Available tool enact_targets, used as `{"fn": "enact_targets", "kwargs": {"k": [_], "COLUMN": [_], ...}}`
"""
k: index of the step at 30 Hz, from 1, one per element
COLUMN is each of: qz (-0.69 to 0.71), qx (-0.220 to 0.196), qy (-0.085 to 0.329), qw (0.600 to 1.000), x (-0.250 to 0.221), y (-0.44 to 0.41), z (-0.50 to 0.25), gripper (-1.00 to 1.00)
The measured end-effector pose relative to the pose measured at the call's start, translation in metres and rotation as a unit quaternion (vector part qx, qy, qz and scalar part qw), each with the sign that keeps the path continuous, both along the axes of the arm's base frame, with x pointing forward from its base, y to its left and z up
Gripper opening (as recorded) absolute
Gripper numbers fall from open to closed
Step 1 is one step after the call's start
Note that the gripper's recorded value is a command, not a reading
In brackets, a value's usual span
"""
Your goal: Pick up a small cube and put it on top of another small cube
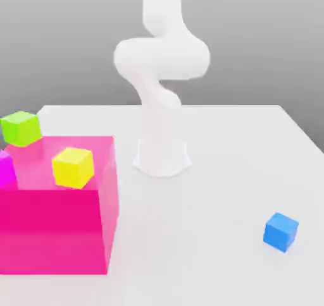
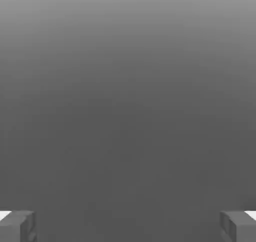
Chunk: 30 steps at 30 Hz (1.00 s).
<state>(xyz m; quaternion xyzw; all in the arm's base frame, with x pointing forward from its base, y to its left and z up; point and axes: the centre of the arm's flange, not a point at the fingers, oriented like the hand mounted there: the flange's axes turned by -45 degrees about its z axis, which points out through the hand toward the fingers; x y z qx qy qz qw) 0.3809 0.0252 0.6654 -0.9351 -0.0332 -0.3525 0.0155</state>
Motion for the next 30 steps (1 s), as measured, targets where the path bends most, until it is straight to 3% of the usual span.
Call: {"fn": "enact_targets", "kwargs": {"k": [5, 10, 16, 22, 28, 29, 30], "qz": [0.085, 0.165, 0.254, 0.34, 0.348, 0.348, 0.348], "qx": [-0.016, -0.042, -0.088, -0.149, -0.157, -0.157, -0.157], "qy": [0.079, 0.153, 0.234, 0.305, 0.316, 0.316, 0.316], "qw": [0.993, 0.974, 0.934, 0.877, 0.869, 0.868, 0.868], "x": [0.046, 0.056, 0.026, -0.044, -0.053, -0.053, -0.053], "y": [0.063, 0.13, 0.198, 0.241, 0.242, 0.242, 0.242], "z": [-0.102, -0.207, -0.334, -0.451, -0.523, -0.53, -0.53], "gripper": [0.0, 0.0, 0.0, 0.0, 0.0, -1.0, -1.0]}}
